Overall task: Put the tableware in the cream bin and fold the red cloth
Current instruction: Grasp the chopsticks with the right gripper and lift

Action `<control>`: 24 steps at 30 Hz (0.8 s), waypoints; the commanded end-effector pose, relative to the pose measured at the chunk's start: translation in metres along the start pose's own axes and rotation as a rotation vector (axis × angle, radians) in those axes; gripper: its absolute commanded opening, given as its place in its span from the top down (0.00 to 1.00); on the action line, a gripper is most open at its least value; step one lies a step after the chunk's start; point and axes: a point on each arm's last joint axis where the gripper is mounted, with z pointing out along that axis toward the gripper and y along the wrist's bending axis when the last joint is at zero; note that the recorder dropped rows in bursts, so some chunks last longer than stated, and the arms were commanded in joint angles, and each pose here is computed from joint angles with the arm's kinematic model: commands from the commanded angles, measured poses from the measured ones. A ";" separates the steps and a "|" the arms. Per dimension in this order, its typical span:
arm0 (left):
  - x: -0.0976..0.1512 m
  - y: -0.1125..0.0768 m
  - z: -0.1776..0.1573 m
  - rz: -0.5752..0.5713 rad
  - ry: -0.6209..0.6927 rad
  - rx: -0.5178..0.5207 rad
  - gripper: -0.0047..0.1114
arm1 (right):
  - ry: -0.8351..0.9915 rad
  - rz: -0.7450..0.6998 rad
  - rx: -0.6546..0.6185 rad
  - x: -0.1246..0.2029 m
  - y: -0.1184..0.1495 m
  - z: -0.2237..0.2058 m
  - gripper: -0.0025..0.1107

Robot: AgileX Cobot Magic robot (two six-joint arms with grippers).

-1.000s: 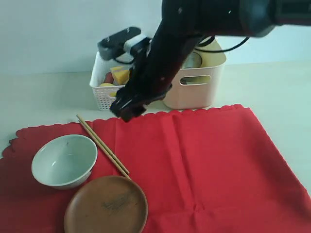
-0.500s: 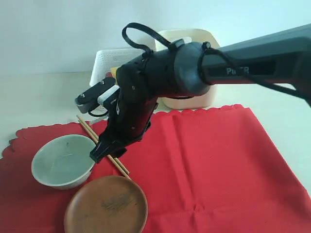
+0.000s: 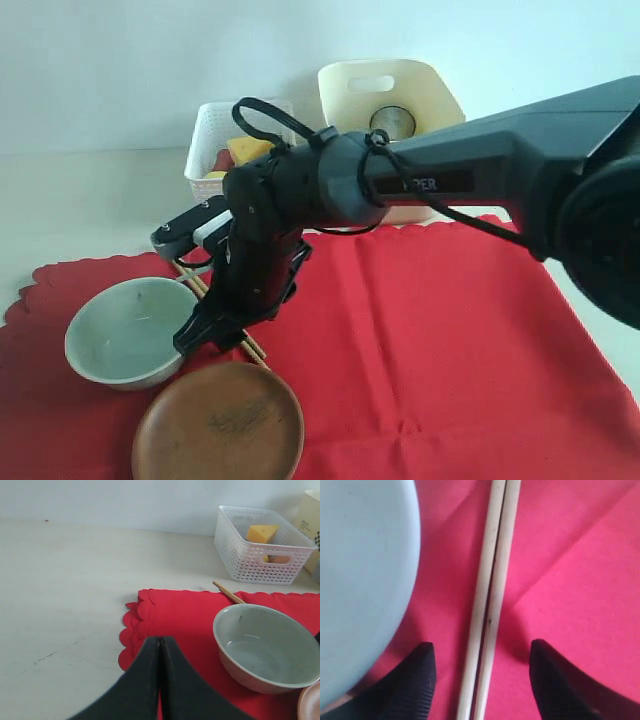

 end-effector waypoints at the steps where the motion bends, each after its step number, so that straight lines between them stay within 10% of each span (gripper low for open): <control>1: 0.000 0.000 0.000 -0.001 -0.011 -0.001 0.95 | 0.015 -0.003 -0.002 -0.002 0.001 0.007 0.57; 9: 0.000 0.000 0.000 -0.001 -0.011 -0.001 0.95 | 0.042 -0.007 0.001 0.000 0.000 0.014 0.98; 24: 0.000 0.000 0.000 -0.001 -0.011 -0.001 0.95 | -0.163 0.001 0.084 -0.021 -0.029 -0.106 0.98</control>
